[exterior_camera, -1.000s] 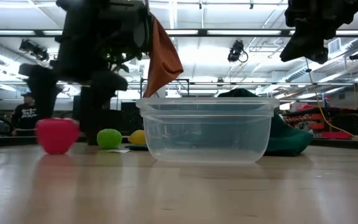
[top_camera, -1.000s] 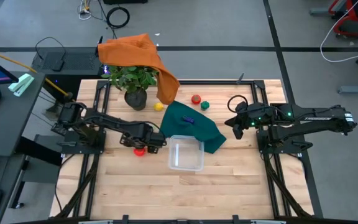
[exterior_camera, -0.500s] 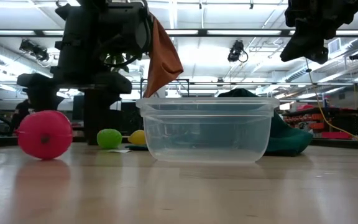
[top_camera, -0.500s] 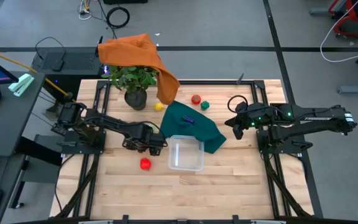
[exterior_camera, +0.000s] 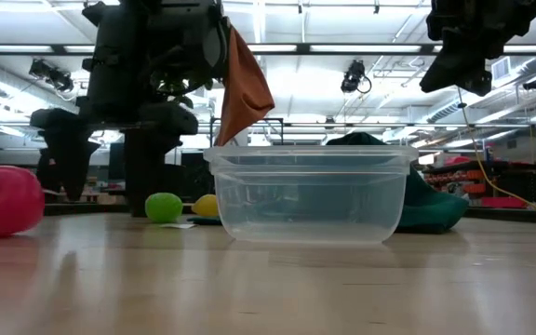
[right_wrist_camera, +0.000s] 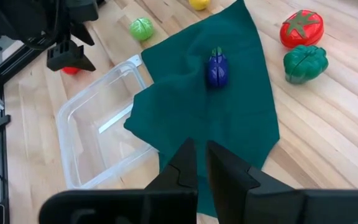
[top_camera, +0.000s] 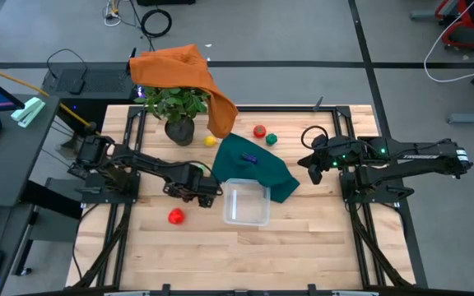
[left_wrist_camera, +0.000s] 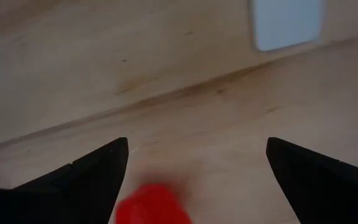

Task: Pick and placing Produce into tupperware
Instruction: Put the apple into the transparent basket

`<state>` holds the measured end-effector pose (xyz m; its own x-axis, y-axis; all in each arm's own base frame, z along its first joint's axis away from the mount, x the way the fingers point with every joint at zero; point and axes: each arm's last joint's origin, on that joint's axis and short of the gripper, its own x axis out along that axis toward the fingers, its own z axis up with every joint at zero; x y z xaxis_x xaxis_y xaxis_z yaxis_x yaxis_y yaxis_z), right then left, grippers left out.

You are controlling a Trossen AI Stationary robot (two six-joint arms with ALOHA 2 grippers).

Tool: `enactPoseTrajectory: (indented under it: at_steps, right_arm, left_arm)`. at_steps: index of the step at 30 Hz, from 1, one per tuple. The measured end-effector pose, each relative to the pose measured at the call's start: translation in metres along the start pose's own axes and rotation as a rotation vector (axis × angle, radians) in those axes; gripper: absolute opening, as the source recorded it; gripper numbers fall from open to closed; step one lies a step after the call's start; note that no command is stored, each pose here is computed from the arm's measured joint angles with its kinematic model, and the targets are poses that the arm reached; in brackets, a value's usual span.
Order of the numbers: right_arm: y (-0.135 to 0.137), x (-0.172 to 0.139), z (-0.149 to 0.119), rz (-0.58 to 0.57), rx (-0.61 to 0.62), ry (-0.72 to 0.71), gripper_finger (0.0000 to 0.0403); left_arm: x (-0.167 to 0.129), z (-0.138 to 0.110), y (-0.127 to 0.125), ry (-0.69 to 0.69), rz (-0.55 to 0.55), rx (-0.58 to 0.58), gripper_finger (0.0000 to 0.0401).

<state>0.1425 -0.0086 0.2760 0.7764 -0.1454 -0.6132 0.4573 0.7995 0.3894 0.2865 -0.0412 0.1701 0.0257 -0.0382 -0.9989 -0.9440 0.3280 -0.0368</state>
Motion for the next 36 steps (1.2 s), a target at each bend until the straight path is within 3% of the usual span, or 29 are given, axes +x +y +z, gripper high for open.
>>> enactPoseTrajectory:
  at_steps: [10,18,26,36]
  right_arm:
    - [0.0,0.0,0.0,0.0,-0.004,-0.001,0.0003]
    - [0.0,0.0,0.0,0.0,-0.007,-0.001,0.0003]
    - [0.0,0.0,0.0,0.017,-0.032,0.011,0.0003]
    - [0.005,0.0,-0.002,0.155,-0.146,0.074,0.0003]
  left_arm:
    - [-0.032,-0.007,0.0,0.018,0.103,0.051,0.0389]
    - [-0.062,-0.043,0.003,0.02,0.009,-0.022,0.0389]
    - [-0.066,-0.085,0.005,0.025,-0.027,-0.062,0.0389]
    - [-0.064,-0.098,-0.001,-0.158,-0.112,-0.074,0.0389]
